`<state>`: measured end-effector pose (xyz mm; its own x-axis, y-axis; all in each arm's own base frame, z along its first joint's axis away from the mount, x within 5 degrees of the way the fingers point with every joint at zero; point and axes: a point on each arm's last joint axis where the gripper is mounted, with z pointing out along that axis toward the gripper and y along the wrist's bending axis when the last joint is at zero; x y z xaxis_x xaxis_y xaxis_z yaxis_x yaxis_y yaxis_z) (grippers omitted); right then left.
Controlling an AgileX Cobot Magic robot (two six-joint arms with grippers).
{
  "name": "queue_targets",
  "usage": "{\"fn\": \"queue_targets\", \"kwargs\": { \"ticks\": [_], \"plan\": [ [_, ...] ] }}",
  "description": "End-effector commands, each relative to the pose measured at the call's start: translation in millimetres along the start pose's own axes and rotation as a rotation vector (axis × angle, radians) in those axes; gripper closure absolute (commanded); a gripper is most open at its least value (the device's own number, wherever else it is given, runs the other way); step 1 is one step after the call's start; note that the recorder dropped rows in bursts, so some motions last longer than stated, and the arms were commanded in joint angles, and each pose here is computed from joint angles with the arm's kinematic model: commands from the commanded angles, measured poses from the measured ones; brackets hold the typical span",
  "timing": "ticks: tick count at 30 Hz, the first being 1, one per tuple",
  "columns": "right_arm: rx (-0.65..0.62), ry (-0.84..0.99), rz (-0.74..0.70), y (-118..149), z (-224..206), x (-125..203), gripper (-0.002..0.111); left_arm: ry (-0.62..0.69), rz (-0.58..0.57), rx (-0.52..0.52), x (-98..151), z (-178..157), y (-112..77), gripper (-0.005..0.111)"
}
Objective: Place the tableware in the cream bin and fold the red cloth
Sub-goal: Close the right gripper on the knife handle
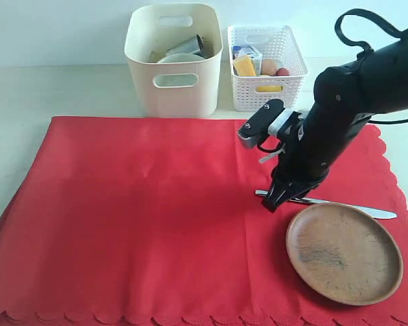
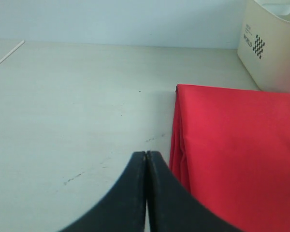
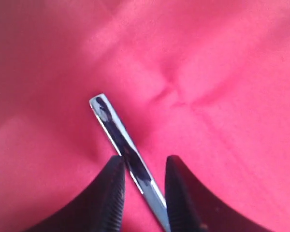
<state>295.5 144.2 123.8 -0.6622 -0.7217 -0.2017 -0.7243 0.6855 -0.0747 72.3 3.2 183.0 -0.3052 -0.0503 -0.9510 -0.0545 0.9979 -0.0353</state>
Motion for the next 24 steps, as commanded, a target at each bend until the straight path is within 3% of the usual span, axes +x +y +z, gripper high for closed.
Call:
{"fn": "queue_targets", "kwargs": {
  "ticks": [1,17,24],
  "plan": [
    [0.005,-0.014,-0.012,-1.5,9.7,-4.5,0.078,0.001,-0.005,0.002,-0.4,0.6,-0.2,0.106],
    [0.033,0.008,-0.092,-4.2,18.1,-2.8,0.079,0.001,-0.005,0.002,-0.4,0.6,-0.2,0.106],
    [0.047,-0.013,-0.092,-5.1,2.7,-4.4,0.079,0.001,-0.005,0.002,-0.4,0.6,-0.2,0.106]
  ]
}}
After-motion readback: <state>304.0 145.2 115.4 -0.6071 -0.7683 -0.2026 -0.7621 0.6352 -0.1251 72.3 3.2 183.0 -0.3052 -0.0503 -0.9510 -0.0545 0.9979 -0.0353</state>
